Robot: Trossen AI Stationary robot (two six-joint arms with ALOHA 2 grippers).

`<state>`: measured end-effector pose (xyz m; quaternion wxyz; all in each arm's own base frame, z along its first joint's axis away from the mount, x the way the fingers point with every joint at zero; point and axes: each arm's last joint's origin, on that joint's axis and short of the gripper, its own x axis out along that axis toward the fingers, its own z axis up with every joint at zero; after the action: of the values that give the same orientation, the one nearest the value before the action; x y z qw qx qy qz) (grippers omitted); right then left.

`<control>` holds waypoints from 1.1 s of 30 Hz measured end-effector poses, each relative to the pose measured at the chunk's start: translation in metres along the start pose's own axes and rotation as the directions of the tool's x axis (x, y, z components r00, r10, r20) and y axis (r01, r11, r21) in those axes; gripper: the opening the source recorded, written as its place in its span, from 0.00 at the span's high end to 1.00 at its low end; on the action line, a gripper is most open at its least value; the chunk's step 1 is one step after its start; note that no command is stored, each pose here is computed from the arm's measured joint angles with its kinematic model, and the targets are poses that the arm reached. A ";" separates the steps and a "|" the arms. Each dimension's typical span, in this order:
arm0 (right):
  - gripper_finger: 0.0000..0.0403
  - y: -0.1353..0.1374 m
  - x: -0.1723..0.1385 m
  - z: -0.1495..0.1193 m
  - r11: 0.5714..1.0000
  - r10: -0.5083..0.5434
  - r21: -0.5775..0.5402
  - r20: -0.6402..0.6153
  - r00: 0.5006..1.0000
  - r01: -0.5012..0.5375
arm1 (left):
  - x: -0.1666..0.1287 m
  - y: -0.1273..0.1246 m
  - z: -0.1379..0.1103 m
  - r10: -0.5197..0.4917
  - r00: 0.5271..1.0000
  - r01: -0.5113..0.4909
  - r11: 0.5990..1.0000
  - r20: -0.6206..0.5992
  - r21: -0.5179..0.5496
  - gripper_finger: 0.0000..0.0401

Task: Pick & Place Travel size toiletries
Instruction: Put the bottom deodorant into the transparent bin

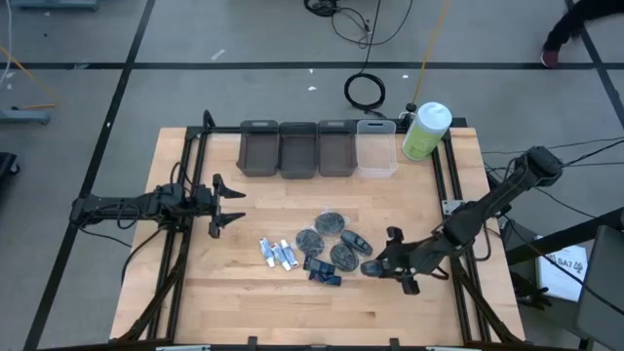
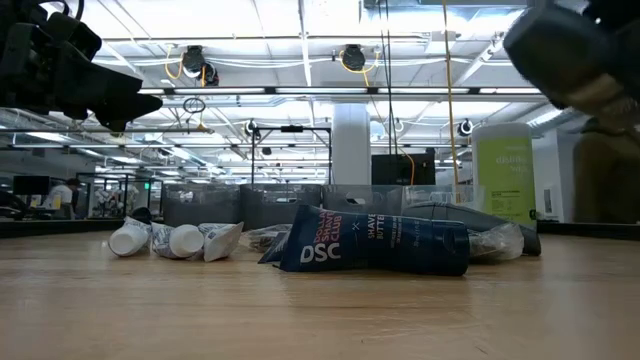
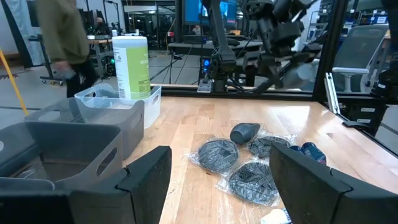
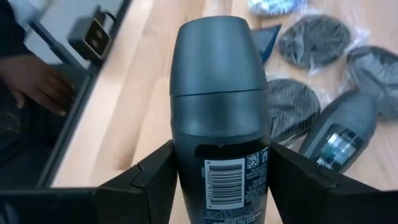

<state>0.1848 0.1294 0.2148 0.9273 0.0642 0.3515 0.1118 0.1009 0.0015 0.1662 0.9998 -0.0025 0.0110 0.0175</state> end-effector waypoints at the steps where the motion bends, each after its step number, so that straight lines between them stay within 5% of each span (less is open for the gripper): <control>1: 0.49 0.000 -0.003 0.001 1.000 0.006 0.003 0.011 1.000 -0.006 | 0.000 0.000 0.000 0.000 1.000 0.000 1.000 0.000 0.000 0.34; 10: 0.49 -0.002 -0.020 0.008 0.999 0.032 -0.015 0.085 0.996 -0.031 | 0.000 0.000 0.000 0.000 1.000 0.000 1.000 0.000 0.000 0.34; 33: 0.48 -0.049 -0.023 0.029 0.985 -0.167 -0.010 0.164 0.972 0.171 | 0.000 0.000 0.000 0.000 1.000 0.000 1.000 0.000 0.000 0.34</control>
<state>0.1952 0.0754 0.2410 0.9597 0.0320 0.2775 0.0312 0.1009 0.0015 0.1663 0.9998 -0.0025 0.0108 0.0176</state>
